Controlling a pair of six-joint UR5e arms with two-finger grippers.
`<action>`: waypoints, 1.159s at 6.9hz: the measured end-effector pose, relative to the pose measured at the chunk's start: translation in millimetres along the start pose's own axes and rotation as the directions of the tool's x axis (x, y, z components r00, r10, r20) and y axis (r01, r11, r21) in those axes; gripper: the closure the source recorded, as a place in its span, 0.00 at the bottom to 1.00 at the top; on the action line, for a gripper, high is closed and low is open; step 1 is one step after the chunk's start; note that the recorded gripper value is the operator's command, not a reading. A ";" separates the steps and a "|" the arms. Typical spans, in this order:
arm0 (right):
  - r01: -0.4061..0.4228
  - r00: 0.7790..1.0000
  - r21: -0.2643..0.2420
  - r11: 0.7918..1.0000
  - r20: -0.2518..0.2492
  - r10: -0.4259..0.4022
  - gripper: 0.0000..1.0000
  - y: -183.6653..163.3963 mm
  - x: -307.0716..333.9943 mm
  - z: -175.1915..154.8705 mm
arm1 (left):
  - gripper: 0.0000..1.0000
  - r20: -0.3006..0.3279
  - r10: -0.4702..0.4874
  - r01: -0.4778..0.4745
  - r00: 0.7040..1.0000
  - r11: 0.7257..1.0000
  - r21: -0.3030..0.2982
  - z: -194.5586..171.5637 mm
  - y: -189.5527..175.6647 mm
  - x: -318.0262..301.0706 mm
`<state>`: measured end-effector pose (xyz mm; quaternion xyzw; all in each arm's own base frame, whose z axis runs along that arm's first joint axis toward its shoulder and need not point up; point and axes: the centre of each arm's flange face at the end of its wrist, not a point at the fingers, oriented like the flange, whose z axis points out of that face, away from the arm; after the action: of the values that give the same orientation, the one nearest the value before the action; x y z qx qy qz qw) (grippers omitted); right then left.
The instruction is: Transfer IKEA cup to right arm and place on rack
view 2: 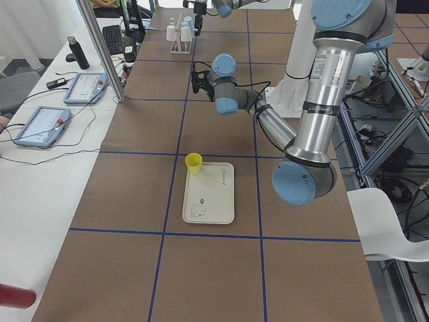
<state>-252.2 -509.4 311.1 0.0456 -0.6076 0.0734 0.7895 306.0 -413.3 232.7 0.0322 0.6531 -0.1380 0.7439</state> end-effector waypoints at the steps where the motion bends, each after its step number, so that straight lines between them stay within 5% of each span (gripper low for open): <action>1: -0.058 0.994 -0.013 0.998 0.091 0.059 0.01 15.5 -21.6 3.4 | 1.00 -0.068 -0.052 0.051 0.996 0.999 -0.017 7.2 6.9 30.8; 3: -0.113 0.965 -0.054 0.992 0.231 0.122 0.01 38.5 -58.1 7.9 | 1.00 -0.267 -0.131 0.121 0.955 0.991 -0.056 13.7 9.0 48.1; 5: -0.127 0.932 -0.105 0.986 0.328 0.154 0.01 60.5 -87.5 15.3 | 1.00 -0.497 -0.192 0.158 0.846 0.981 -0.111 27.0 4.2 25.0; 8: -0.208 0.835 -0.159 0.965 0.485 0.260 0.01 93.8 -112.6 23.6 | 1.00 -0.652 -0.215 0.123 0.728 0.975 -0.184 34.5 1.9 -14.7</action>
<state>-319.0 -427.7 206.9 -0.0509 -0.7956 0.1248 0.5907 338.0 -416.9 251.9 -0.0279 0.8834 -0.1423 0.4456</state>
